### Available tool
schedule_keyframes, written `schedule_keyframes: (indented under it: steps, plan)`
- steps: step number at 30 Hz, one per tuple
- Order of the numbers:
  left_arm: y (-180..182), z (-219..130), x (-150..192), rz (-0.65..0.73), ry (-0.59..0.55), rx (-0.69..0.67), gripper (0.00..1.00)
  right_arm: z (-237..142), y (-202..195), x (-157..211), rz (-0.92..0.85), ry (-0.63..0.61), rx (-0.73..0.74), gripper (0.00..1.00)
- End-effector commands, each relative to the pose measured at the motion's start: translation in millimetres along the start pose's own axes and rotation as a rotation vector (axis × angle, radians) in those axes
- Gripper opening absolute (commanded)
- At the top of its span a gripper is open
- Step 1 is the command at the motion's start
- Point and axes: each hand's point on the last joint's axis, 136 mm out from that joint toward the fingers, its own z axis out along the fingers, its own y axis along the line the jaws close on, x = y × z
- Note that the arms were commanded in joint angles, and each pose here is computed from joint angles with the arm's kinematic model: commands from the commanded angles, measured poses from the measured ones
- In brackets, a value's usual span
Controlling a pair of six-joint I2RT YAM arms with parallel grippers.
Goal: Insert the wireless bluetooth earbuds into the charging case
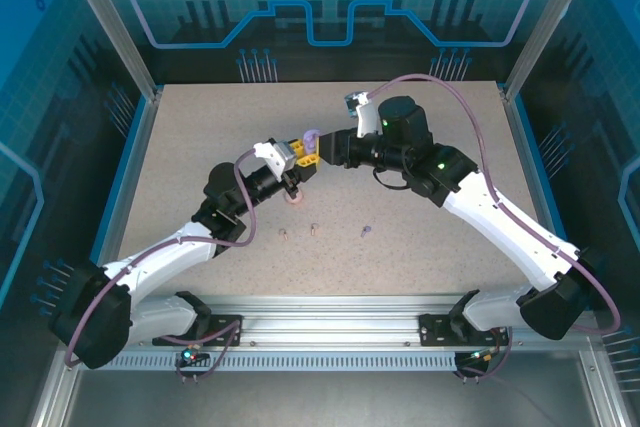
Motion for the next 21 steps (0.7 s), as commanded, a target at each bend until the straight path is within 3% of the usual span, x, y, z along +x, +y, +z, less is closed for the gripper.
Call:
schedule_keyframes:
  steps: [1,8,21]
  plan:
    - [-3.5,0.4,-20.0,0.025,-0.054,0.013,0.0,-5.2,25.9,-8.6,-0.038,-0.017,-0.067,0.42]
    - [-3.4,0.3,-17.5,0.027,-0.045,0.012,0.0,-11.9,18.7,-10.1,-0.039,-0.035,-0.012,0.54]
    - [-3.1,0.7,-17.2,0.028,-0.041,0.011,0.0,-15.4,26.6,-8.5,-0.035,-0.041,-0.027,0.55]
